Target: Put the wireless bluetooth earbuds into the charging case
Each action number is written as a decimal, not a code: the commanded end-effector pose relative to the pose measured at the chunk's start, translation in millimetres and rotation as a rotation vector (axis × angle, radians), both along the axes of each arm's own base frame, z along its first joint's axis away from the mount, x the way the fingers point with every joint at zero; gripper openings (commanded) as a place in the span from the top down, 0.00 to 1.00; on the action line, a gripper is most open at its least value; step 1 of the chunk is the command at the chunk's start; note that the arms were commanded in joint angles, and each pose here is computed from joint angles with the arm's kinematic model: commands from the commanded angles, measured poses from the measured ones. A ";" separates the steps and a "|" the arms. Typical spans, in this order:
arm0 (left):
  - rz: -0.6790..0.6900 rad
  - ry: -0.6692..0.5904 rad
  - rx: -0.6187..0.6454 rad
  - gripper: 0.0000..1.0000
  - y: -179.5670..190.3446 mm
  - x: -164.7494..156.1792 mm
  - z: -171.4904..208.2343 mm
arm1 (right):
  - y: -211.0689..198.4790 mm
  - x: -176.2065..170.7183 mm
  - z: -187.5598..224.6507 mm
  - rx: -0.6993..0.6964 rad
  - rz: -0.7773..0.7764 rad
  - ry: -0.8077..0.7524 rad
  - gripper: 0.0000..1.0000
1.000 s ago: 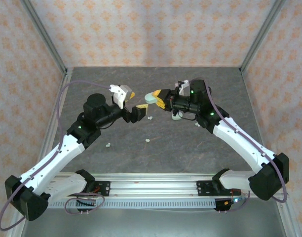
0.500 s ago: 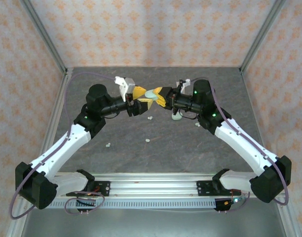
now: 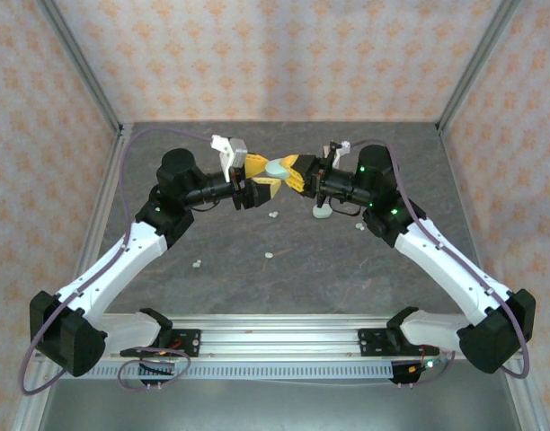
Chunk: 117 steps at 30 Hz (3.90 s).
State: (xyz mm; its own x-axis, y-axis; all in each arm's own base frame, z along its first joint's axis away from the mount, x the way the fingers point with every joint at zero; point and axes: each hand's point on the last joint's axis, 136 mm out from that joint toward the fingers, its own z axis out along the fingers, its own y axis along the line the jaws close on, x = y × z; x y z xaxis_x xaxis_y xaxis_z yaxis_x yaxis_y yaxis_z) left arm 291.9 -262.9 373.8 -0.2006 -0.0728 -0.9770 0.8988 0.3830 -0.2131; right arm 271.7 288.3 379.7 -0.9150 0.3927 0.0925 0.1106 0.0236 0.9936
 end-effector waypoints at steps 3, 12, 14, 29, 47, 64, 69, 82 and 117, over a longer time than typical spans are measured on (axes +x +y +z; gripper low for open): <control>-0.014 -0.053 -0.033 0.36 1.4 -1.6 15.7 | -1.5 -10.2 28.4 0.064 0.031 -0.040 0.86; -0.033 -0.046 -0.031 0.42 -2.9 1.7 15.9 | -0.5 -11.3 28.4 0.068 0.042 -0.038 0.86; -0.036 -0.049 -0.033 0.44 -3.3 2.0 17.4 | 0.0 -12.7 28.8 0.069 0.048 -0.038 0.86; -0.044 -0.046 -0.051 0.38 -5.7 3.3 21.3 | 2.3 -13.7 23.8 0.069 0.066 -0.030 0.86; -0.037 -0.047 -0.065 0.31 -5.6 4.0 23.3 | 4.9 -15.0 17.0 0.067 0.086 -0.016 0.86; -0.050 -0.053 -0.065 0.70 -6.7 2.0 26.9 | 6.1 -16.1 10.9 0.063 0.099 -0.002 0.81; 0.024 -0.054 -0.039 0.74 -5.7 0.6 24.3 | 6.6 -16.9 12.1 0.060 0.104 -0.011 0.78; -0.014 -0.075 0.050 0.99 -9.4 -23.2 16.7 | 4.7 -21.6 32.8 0.051 0.125 -0.128 0.53; -0.230 -0.018 0.011 1.00 2.3 -98.1 59.4 | -9.8 -97.9 65.1 -0.408 0.331 -1.255 0.29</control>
